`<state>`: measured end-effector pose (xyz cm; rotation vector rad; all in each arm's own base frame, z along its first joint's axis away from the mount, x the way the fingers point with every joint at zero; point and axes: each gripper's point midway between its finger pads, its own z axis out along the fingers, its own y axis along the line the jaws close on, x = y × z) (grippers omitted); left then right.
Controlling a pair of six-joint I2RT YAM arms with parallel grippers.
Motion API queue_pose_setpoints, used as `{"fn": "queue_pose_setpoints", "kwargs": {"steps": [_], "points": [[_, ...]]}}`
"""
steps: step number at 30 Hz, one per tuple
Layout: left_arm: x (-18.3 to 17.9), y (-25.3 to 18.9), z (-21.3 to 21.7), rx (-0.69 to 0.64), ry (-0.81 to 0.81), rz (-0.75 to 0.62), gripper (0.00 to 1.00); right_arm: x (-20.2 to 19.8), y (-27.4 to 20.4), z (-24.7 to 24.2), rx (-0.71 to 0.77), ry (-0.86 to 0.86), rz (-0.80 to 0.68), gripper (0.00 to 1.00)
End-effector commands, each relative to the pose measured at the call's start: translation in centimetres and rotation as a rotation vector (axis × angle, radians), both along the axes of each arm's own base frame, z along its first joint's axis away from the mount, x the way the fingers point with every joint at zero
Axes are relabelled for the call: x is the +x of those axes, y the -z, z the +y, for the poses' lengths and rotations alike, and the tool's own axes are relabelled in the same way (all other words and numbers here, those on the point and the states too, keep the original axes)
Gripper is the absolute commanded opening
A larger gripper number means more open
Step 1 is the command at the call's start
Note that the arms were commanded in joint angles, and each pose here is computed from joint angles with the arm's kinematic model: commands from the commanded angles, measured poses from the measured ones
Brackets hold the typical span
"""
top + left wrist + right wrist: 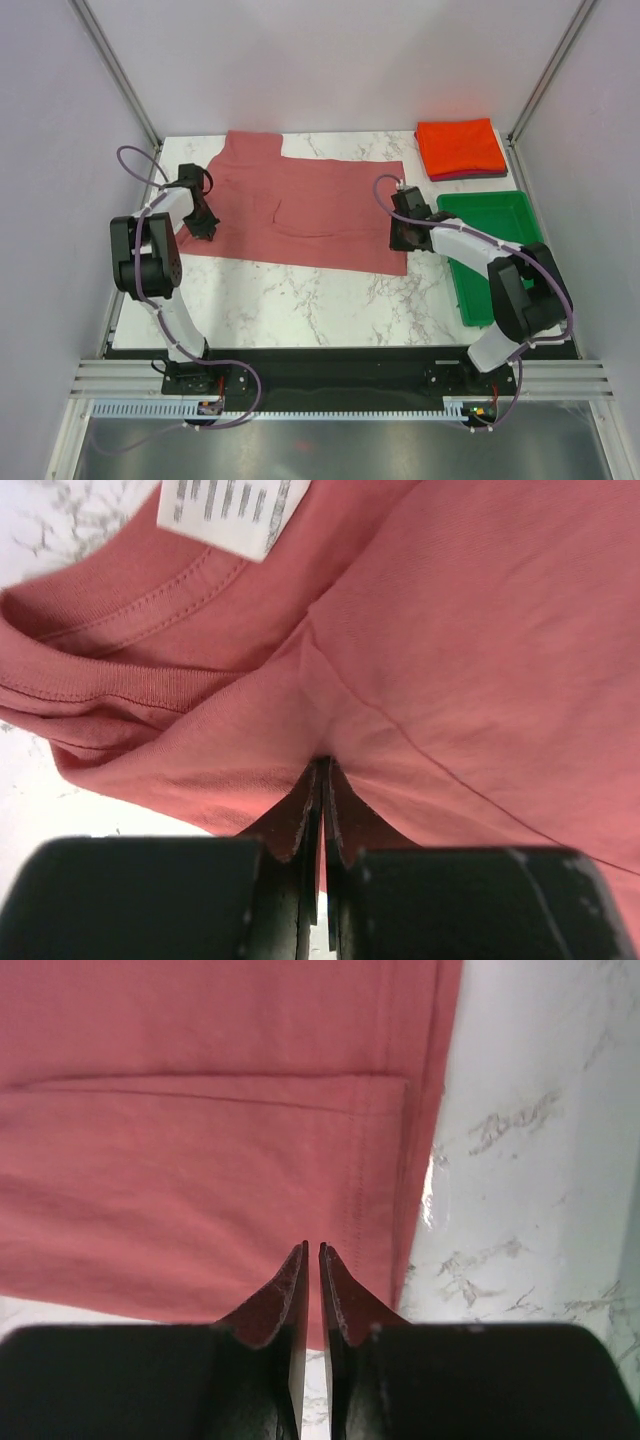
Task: Fold and stack the t-shirts
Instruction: Fold the tshirt
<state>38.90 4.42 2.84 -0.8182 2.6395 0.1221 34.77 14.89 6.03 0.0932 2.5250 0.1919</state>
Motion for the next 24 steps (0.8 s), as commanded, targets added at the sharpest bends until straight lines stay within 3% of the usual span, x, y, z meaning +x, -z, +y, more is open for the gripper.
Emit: {"fn": "queue_pose_setpoints", "kwargs": {"steps": [1, 8, 13, 17, 20, 21, 24], "points": [[-1.9, 2.5, 0.8, 0.036, -0.056, 0.077, 0.07, -0.9, 2.7, -1.3, -0.061, 0.043, 0.040, 0.16], [-6.8, 4.7, 1.5, 0.084, -0.120, 0.178, 0.06, -4.7, 4.9, -4.1, -0.124, 0.133, 0.111, 0.15], [-9.0, 3.0, 1.4, 0.092, -0.153, 0.144, 0.06, -7.0, 4.5, -5.3, -0.118, 0.160, 0.099, 0.14], [-9.1, 0.0, 0.1, 0.021, -0.142, 0.048, 0.06, -7.8, 3.7, -5.7, -0.126, 0.152, 0.097, 0.13], [-7.7, -4.0, -0.8, -0.022, -0.078, -0.061, 0.17, -7.5, 1.2, -5.4, -0.113, 0.122, 0.068, 0.18], [-7.5, -5.1, -0.9, -0.024, -0.060, -0.077, 0.27, -6.4, -0.9, -4.9, -0.086, 0.115, 0.012, 0.19], [-4.9, -9.2, -1.7, -0.055, 0.026, -0.195, 0.41, -3.9, -5.5, -3.2, -0.031, 0.048, -0.086, 0.26]]}}
